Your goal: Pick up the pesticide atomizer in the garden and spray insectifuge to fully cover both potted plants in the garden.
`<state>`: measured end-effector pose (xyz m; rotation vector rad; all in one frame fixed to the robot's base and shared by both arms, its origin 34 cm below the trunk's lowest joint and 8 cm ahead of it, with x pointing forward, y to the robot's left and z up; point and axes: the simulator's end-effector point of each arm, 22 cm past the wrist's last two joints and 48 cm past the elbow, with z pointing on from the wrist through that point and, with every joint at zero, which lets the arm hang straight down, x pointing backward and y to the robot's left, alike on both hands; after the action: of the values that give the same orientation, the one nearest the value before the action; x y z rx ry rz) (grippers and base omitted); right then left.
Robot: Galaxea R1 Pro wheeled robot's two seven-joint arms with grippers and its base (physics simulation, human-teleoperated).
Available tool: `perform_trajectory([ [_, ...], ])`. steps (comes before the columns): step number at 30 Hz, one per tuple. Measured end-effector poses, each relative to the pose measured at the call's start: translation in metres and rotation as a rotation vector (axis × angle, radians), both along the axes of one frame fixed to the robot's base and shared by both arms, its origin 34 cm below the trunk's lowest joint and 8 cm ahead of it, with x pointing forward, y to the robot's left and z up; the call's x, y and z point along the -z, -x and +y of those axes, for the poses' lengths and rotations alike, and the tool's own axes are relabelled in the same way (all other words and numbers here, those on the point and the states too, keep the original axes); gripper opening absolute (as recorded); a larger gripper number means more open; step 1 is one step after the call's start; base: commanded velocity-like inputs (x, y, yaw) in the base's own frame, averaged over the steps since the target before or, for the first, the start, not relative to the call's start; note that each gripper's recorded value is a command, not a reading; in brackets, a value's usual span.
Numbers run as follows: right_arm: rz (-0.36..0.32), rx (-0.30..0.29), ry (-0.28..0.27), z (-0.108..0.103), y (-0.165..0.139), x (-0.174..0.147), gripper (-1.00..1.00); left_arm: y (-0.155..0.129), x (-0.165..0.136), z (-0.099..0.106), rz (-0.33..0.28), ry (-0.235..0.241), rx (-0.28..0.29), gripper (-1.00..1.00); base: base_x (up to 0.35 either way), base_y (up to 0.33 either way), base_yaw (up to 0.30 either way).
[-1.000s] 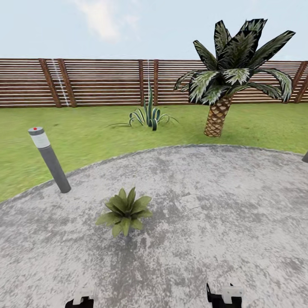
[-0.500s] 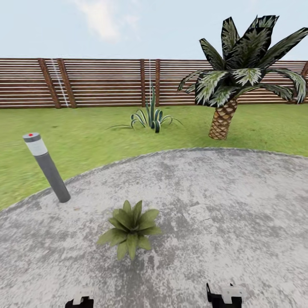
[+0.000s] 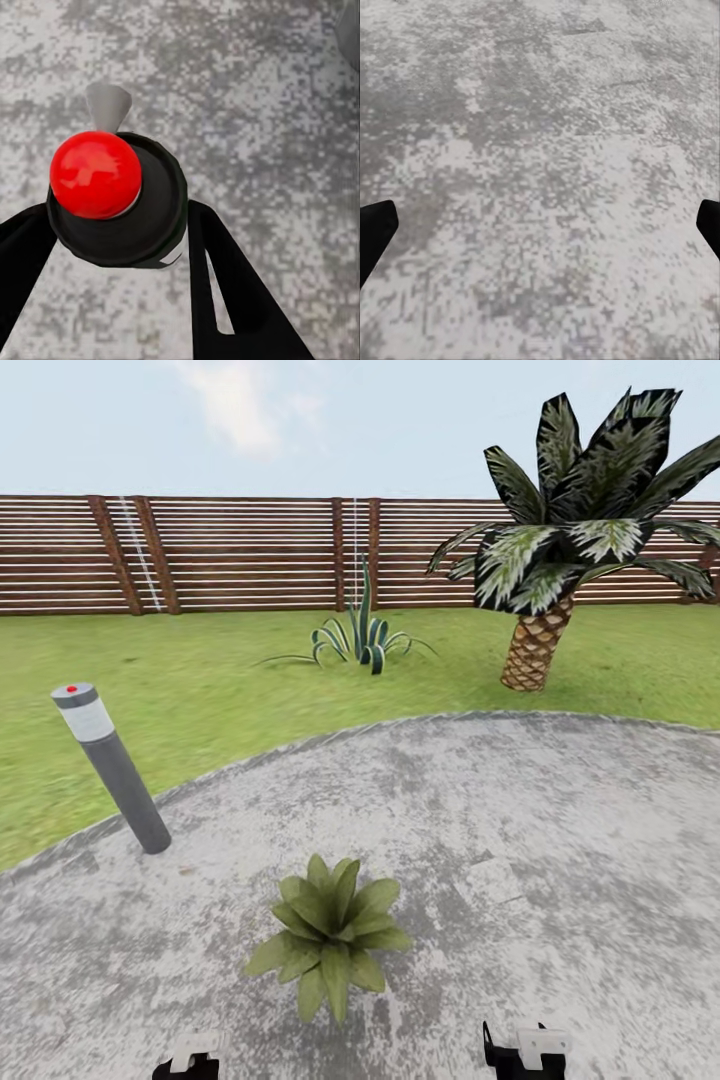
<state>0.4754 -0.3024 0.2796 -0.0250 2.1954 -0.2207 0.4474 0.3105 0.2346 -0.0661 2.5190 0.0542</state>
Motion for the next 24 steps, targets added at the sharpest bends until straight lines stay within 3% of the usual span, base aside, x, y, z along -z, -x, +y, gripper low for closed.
perform_trajectory([
  [10,-0.001,0.003,0.002,-0.001,0.000,0.000,1.00,-0.002,0.000,-0.002,-0.002,0.002,0.025,-1.00,-0.039,0.009,0.000],
  [13,-0.005,0.003,0.002,-0.002,-0.002,-0.001,1.00,-0.022,-0.010,0.002,-0.036,-0.015,0.045,-1.00,-0.064,0.000,0.000],
  [14,-0.006,0.002,0.004,-0.004,-0.002,-0.002,1.00,-0.035,-0.016,0.001,-0.056,-0.034,0.094,-1.00,-0.010,0.000,0.000],
  [15,-0.015,-0.008,0.005,-0.005,-0.007,-0.004,1.00,-0.043,-0.019,-0.008,-0.064,-0.052,0.188,-1.00,-0.002,0.000,0.000],
  [16,-0.054,-0.186,0.000,0.029,-0.028,-0.015,1.00,-0.036,-0.015,-0.024,-0.020,-0.062,0.395,-1.00,0.000,0.000,0.000],
  [17,-0.074,-0.290,0.003,0.048,-0.038,-0.021,1.00,-0.032,-0.014,-0.024,0.009,-0.059,0.465,-1.00,0.000,0.000,0.000],
  [18,-0.082,-0.383,0.015,0.065,-0.043,-0.025,1.00,-0.030,-0.015,-0.024,0.033,-0.043,0.527,-1.00,0.000,0.000,0.000],
  [19,-0.075,-0.432,0.026,0.073,-0.044,-0.025,1.00,-0.030,-0.017,-0.025,0.044,-0.024,0.569,-1.00,0.000,0.000,0.000],
  [21,0.002,-0.556,0.058,0.091,-0.044,-0.016,1.00,-0.031,-0.032,-0.035,0.059,0.063,0.696,-1.00,0.000,0.000,0.000],
  [22,0.037,-0.601,0.055,0.099,-0.043,-0.013,1.00,-0.031,-0.038,-0.036,0.061,0.090,0.737,-1.00,0.000,0.000,0.000],
  [24,0.112,-0.737,-0.009,0.128,-0.038,-0.012,1.00,-0.031,-0.052,-0.036,0.071,0.136,0.815,-1.00,0.000,0.000,0.000],
])
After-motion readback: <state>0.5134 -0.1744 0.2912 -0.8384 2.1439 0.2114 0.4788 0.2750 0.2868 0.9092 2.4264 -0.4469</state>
